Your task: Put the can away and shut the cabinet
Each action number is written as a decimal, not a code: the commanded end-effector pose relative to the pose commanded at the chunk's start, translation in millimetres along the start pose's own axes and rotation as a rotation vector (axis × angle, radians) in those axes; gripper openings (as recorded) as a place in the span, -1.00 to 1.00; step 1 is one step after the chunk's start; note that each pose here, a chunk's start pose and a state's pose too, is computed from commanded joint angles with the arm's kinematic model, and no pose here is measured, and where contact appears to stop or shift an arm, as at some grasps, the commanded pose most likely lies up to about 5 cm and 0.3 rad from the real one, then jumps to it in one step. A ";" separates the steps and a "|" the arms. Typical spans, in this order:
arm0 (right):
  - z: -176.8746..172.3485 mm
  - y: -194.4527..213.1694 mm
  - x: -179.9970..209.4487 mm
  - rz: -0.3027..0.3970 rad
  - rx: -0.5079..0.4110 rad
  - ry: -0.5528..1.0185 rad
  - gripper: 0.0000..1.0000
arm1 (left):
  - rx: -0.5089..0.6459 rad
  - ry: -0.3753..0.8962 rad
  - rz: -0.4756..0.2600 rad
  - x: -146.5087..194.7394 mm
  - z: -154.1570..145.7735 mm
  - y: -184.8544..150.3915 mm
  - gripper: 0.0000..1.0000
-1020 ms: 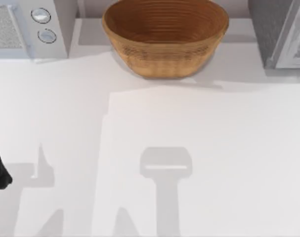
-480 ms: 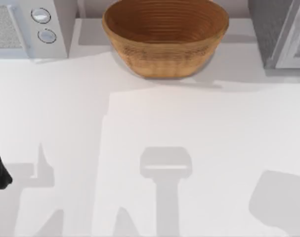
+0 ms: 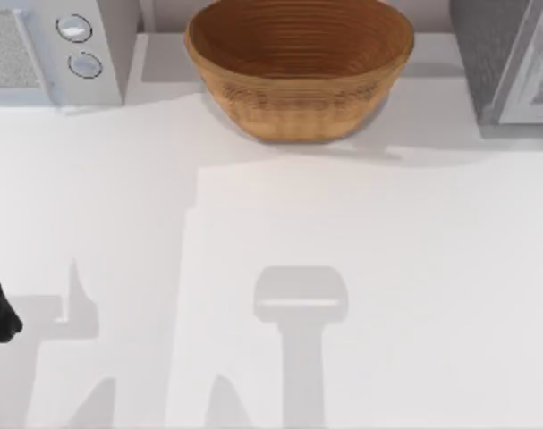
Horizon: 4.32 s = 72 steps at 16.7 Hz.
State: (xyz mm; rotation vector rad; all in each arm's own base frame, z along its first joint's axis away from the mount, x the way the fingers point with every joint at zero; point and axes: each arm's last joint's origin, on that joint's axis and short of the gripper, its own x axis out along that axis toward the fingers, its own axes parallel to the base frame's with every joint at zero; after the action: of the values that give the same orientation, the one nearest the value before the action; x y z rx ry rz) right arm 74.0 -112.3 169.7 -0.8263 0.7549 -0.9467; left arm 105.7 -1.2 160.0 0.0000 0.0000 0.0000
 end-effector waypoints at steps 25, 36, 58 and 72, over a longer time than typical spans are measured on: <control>69.8 24.9 -94.6 0.944 0.828 -0.753 -1.00 | 0.000 0.000 0.000 0.0 0.0 0.0 1.00; 213.4 -122.2 -125.1 0.942 0.826 -0.753 -1.00 | 0.000 0.000 0.000 0.0 0.0 0.0 1.00; 373.6 -171.0 -132.4 0.941 0.833 -0.752 -1.00 | 0.000 0.000 0.000 0.0 0.0 0.0 1.00; 469.0 -154.2 -100.0 0.936 0.842 -0.767 -1.00 | 0.000 0.000 0.000 0.0 0.0 0.0 1.00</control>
State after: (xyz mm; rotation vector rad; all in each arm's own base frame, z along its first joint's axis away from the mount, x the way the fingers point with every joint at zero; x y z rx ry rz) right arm 369.2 48.4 544.9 0.0047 -0.0192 -0.0062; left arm 105.7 -1.2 160.0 0.0000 0.0000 0.0000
